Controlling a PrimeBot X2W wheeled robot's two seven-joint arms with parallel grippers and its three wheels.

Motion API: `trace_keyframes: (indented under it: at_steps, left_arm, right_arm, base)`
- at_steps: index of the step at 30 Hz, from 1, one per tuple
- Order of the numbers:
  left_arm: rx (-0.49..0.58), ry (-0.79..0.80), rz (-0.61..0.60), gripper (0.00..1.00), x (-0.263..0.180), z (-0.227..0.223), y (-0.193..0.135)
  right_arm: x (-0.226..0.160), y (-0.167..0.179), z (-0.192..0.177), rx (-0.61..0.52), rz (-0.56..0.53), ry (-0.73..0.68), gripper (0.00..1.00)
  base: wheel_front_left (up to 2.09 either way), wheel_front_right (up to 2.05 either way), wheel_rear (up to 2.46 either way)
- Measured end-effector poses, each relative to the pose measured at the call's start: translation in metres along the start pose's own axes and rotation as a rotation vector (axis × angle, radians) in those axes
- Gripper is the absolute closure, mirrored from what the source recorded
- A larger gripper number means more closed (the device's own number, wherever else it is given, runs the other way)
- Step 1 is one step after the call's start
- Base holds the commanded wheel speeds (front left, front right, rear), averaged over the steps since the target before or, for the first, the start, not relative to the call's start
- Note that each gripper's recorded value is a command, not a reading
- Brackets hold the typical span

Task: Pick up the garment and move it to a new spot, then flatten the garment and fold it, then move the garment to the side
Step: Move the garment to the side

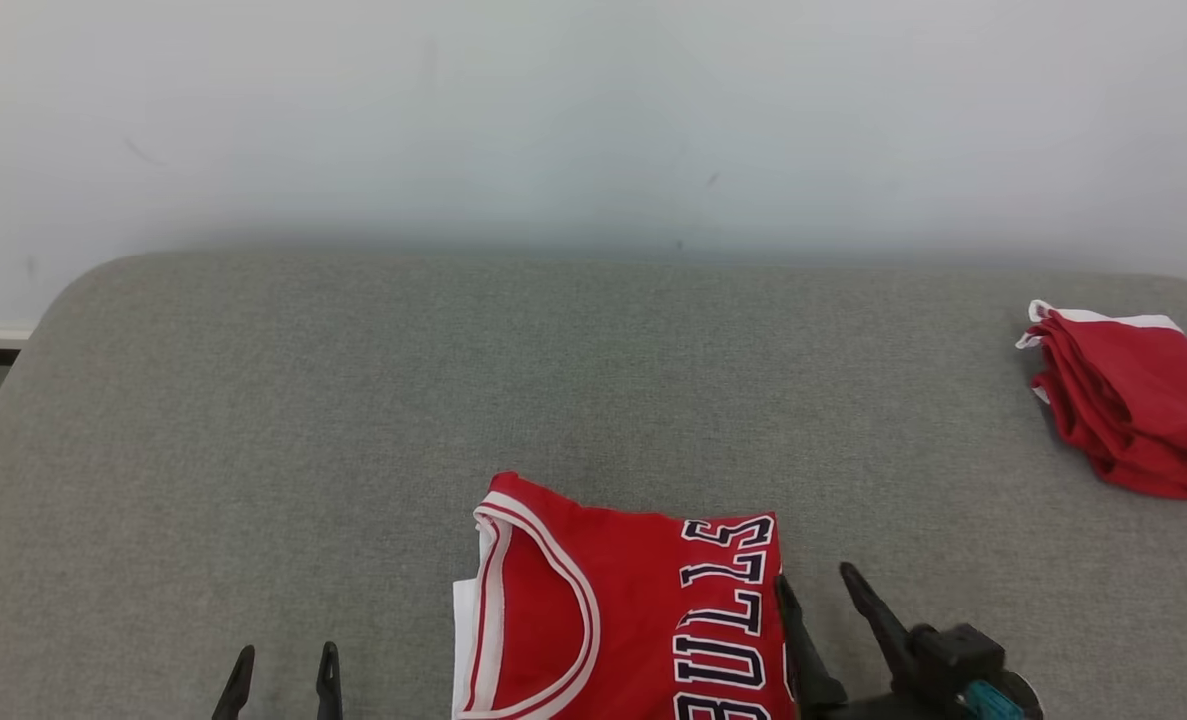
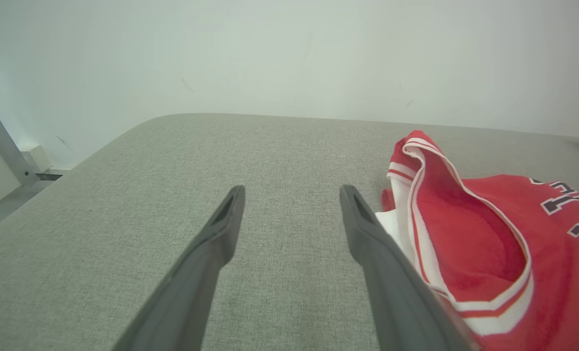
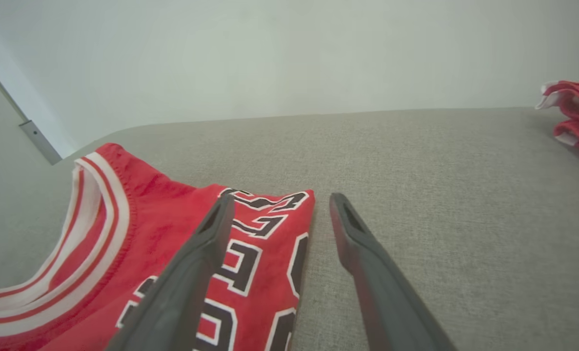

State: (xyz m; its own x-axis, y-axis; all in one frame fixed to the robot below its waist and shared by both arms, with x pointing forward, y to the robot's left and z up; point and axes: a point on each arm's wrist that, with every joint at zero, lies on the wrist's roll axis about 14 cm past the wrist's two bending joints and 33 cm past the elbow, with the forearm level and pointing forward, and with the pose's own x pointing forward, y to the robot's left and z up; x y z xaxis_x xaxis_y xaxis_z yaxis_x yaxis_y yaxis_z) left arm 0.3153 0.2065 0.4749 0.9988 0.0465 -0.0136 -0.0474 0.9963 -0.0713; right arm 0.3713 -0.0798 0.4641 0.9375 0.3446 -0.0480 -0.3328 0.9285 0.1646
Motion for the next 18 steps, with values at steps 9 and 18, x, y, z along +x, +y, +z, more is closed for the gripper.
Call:
trace_keyframes:
  at_steps: [9,18]
  left_arm:
    - [-0.01,0.005,0.013,0.0,0.004,-0.001,0.002]
    - [-0.014,0.021,0.029,0.0,0.003,-0.005,0.006]
  right_arm:
    - [0.029,-0.003,-0.051,0.013,0.012,0.205,0.0]
    - [0.031,0.01,-0.086,0.105,0.033,0.338,0.0]
  base:
    - [0.0,0.0,0.0]
    - [0.0,0.0,0.0]
